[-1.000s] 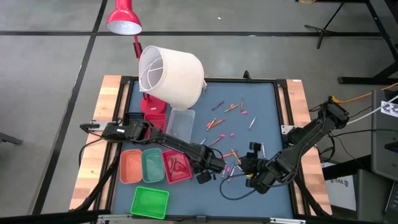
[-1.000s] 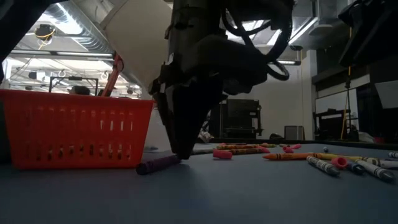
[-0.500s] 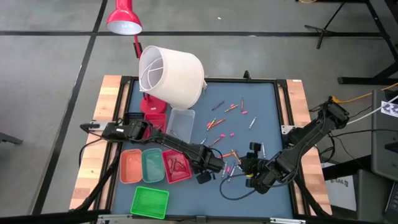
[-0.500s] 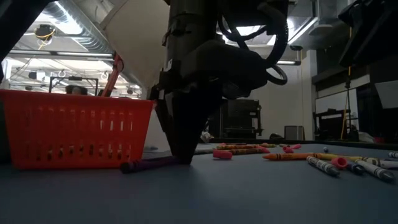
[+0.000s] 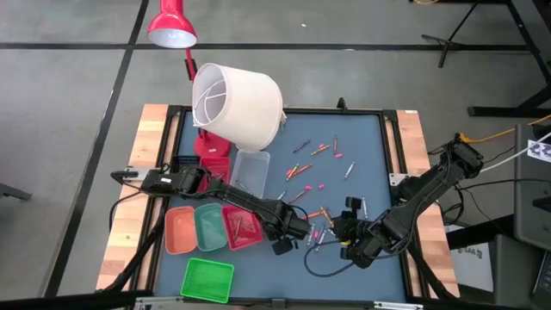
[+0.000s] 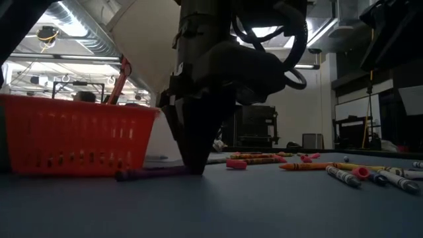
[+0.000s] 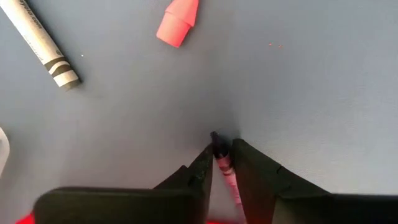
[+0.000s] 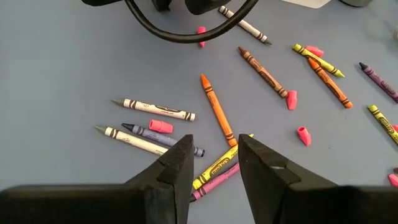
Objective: Sort crayons
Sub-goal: Put the violet crayon into the black bin
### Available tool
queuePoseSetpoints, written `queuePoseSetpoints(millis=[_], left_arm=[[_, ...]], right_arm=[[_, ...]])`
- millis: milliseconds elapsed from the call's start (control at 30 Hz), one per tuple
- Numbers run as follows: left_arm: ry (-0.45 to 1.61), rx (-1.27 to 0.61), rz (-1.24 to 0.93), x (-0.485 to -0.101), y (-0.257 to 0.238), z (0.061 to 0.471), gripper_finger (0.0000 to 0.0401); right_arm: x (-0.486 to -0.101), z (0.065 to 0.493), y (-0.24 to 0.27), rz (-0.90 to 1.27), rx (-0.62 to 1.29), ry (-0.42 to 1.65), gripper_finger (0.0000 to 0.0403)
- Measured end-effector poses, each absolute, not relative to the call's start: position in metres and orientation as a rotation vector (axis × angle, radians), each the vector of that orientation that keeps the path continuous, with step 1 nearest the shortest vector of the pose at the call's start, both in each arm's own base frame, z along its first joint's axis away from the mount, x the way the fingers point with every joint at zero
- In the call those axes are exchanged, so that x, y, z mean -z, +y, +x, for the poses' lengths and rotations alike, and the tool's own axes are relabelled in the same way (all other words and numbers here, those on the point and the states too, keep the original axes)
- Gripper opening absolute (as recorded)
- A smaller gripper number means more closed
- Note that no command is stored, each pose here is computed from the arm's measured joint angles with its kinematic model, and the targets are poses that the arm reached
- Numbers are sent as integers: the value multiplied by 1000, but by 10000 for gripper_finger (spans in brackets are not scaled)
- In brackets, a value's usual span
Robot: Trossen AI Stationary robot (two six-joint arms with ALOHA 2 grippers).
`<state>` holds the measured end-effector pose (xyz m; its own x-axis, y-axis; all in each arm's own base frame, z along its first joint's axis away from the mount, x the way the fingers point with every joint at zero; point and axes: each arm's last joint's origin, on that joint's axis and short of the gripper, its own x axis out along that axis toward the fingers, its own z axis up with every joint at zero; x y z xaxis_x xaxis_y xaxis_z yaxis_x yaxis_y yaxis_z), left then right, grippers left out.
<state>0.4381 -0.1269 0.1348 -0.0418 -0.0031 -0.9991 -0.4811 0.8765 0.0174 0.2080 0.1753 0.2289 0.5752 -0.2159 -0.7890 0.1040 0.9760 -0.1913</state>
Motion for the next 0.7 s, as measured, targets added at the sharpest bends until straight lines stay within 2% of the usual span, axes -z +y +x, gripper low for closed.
queuePoseSetpoints(millis=[233, 700], left_arm=[[1576, -402, -389, -135, -127, 438, 15], [1546, -344, -373, -147, -127, 447, 10]], right_arm=[[-229, 208, 175, -129, 188, 940, 124], [-229, 208, 175, -129, 188, 940, 124]])
